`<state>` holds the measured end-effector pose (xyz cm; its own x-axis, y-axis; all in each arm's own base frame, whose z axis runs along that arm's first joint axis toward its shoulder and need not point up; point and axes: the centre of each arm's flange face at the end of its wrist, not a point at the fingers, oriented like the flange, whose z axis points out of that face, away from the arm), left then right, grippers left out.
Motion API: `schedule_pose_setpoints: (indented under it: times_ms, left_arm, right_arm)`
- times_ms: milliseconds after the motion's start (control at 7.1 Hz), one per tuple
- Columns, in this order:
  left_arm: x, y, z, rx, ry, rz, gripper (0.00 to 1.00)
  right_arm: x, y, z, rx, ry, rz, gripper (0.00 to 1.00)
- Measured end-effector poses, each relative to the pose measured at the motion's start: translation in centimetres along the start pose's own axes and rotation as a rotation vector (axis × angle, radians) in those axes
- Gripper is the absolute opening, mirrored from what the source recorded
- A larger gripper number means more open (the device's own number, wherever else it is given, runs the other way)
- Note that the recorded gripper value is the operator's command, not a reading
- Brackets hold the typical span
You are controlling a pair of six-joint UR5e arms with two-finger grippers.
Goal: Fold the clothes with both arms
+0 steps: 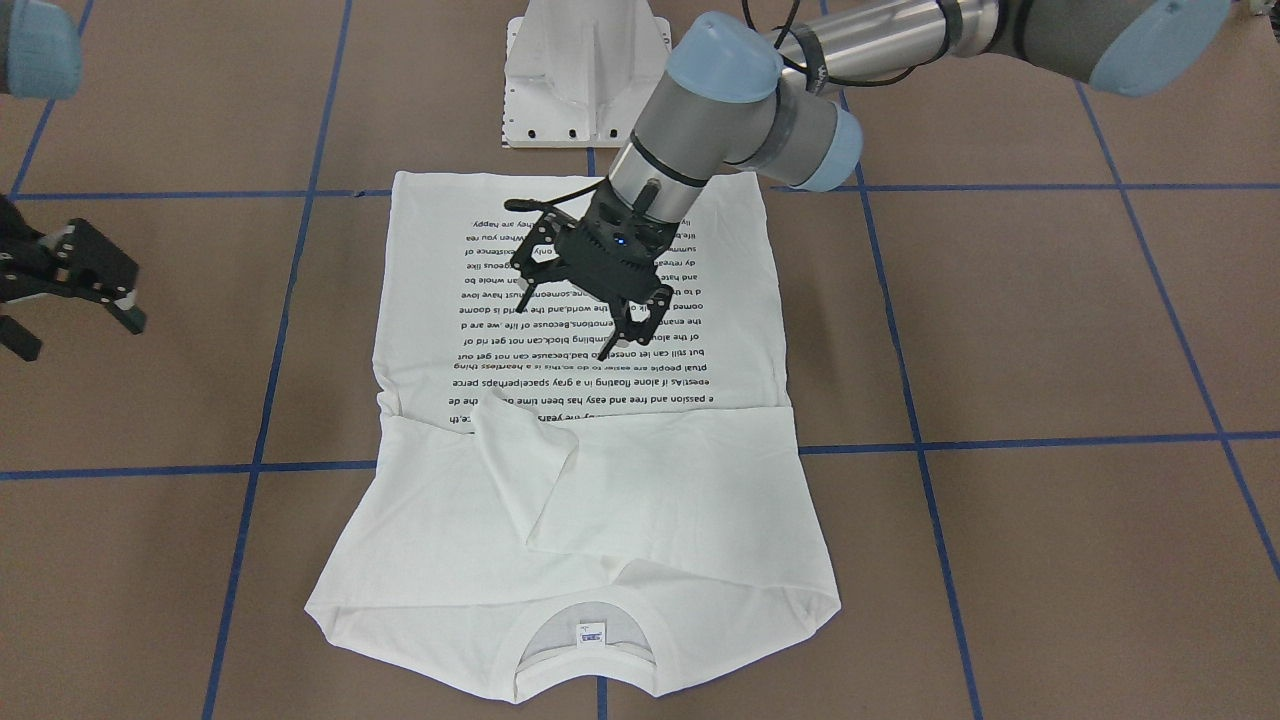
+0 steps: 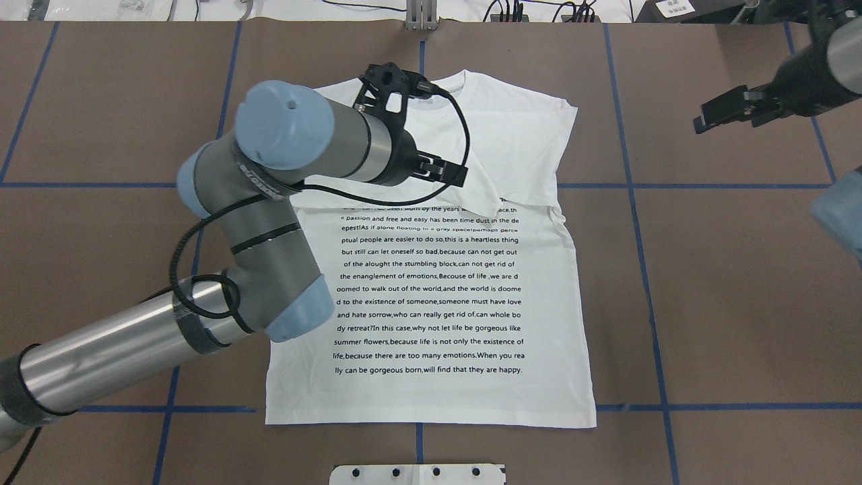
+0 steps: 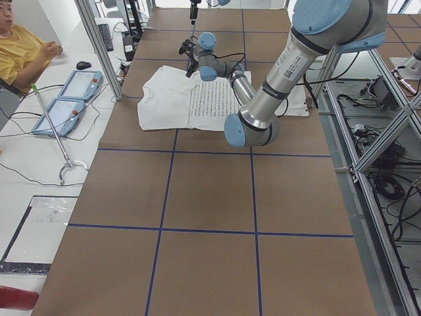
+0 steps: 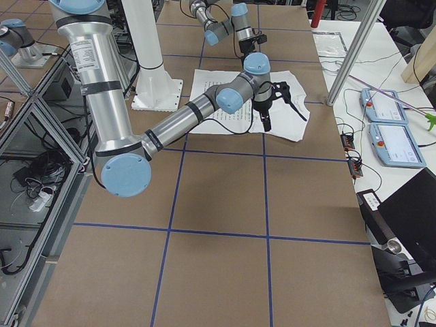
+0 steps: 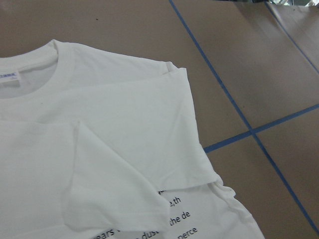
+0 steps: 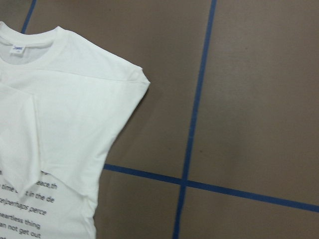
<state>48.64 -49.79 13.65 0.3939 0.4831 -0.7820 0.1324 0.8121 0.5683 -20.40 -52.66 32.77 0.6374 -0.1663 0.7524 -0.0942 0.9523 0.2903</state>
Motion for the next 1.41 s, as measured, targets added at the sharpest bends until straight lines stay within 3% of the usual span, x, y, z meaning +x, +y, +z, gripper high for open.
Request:
schedule_pose_setpoints:
  times_ms: [422,704,1126,1408]
  left_arm:
    - [-13.3,-3.1,-9.4,-0.085,-0.14,0.202,1.0]
    - [-22.6,-2.9,-14.5,-0.159,-0.16,0.344,1.0]
    - [-26.1,-1.7,-16.5,-0.181,-0.166,0.393,1.0]
    - [-26.0,-1.4,-16.9,-0.177,-0.164,0.395,1.0]
  right_arm:
    - [-17.4,-1.6,9.3,0.035,0.076,0.088,1.0]
    - [-26.9,-1.8,14.3,0.044,0.16,0.133,1.0]
    - [-35.2,-2.2,21.9,0.077,0.301,0.178,0.97]
    - [-36.3,-2.0,24.8,0.099,0.371,0.167,0.92]
